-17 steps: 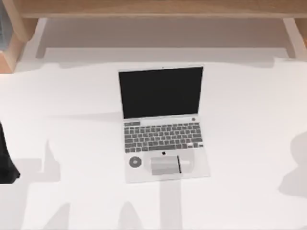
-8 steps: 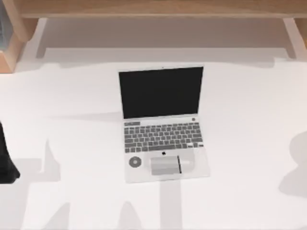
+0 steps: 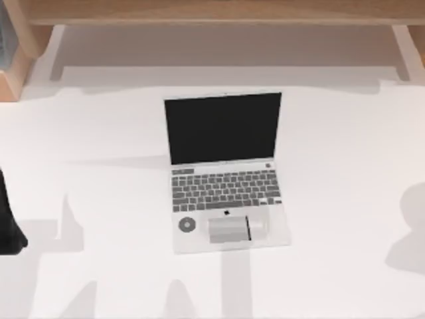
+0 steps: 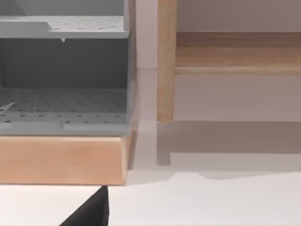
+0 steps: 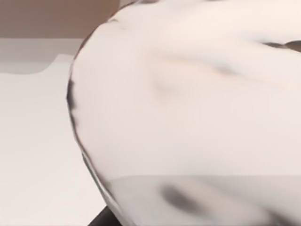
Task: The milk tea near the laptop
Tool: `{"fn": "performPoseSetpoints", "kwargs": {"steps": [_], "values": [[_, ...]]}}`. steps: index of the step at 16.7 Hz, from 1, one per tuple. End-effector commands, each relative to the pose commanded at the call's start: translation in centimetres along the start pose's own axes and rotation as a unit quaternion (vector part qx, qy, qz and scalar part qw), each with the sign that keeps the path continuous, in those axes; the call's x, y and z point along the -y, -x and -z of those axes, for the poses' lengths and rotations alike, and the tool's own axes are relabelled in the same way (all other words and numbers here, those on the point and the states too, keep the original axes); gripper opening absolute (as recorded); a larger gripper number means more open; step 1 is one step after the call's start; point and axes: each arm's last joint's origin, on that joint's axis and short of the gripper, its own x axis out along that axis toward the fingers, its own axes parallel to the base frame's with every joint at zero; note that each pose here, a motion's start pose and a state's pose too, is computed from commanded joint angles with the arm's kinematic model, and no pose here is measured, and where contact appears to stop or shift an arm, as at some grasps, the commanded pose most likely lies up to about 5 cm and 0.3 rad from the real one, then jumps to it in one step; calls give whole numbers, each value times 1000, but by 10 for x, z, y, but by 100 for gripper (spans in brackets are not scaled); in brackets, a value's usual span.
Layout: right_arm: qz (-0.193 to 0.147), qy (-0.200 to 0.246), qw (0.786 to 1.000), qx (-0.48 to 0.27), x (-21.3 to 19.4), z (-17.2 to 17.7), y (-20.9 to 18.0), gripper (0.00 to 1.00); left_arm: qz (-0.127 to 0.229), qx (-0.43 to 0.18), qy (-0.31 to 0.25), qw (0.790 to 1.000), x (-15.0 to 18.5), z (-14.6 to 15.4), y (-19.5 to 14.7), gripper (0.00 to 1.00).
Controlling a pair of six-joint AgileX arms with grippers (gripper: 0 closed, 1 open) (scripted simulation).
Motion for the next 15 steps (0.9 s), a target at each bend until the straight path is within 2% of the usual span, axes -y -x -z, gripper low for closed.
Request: {"fn": "performPoseSetpoints", "kwargs": {"steps": [12, 15], "values": [[0, -3, 1000, -3, 0, -8, 3, 0, 0, 0, 0, 1000, 0, 0, 0, 100], [-2, 15, 999, 38, -8, -28, -4, 0, 0, 0, 0, 1000, 0, 0, 0, 100]]}}
